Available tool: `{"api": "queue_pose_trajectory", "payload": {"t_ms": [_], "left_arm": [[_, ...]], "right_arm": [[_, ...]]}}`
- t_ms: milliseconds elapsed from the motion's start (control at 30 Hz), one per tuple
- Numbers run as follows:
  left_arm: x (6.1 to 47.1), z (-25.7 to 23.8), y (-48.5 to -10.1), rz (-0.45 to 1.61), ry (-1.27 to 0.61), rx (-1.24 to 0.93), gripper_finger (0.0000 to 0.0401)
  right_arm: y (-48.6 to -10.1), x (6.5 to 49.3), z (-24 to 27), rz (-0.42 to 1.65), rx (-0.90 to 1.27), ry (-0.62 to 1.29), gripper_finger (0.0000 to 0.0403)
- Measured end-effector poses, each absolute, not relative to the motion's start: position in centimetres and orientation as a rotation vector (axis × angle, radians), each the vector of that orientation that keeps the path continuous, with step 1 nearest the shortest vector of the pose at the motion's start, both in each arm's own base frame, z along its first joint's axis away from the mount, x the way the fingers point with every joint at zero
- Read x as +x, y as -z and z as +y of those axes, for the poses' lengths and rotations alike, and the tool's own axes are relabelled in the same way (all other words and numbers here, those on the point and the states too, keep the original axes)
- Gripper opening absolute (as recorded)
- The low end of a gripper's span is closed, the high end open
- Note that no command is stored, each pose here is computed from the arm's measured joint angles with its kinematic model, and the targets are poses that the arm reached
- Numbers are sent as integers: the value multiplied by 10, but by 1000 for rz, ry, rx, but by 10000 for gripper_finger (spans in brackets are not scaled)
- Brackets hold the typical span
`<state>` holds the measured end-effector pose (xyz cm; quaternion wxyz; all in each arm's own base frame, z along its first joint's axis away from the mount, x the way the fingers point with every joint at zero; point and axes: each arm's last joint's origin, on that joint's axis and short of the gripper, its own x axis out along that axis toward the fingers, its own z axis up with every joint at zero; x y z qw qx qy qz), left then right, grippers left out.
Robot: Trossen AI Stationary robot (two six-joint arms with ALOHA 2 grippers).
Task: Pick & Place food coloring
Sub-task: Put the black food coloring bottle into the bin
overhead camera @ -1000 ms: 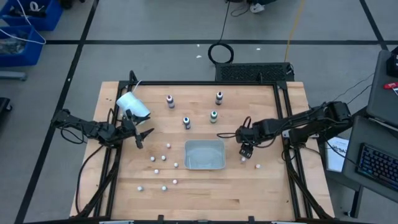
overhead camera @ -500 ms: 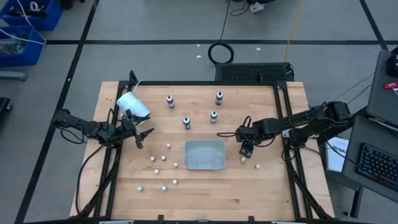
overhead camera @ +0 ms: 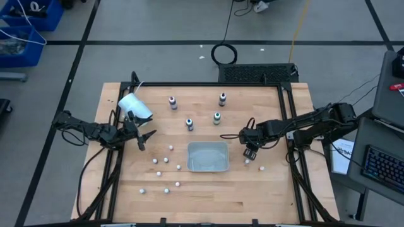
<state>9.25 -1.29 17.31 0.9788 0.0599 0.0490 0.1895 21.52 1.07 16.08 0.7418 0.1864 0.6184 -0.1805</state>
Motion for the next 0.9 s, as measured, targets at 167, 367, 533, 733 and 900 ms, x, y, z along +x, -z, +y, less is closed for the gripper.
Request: {"api": "queue_pose_trajectory", "payload": {"t_ms": [167,367,533,733,900], "left_arm": [[92,-13,-173,99,-382,120,274],[93,-13,-173,98,-382,120,274],[92,-13,-173,98,-381,120,274],[93,-13,-173,98,-382,120,273],[92,-13,-173,97,-381,120,274]], "right_arm": [[-169,221,11,1324,392,365,47],[-201,243,16,1216,324,263,52],[-238,260,21,1114,250,207,48],[-277,272,23,1027,160,224,48],[-286,299,28,1020,111,152,48]]}}
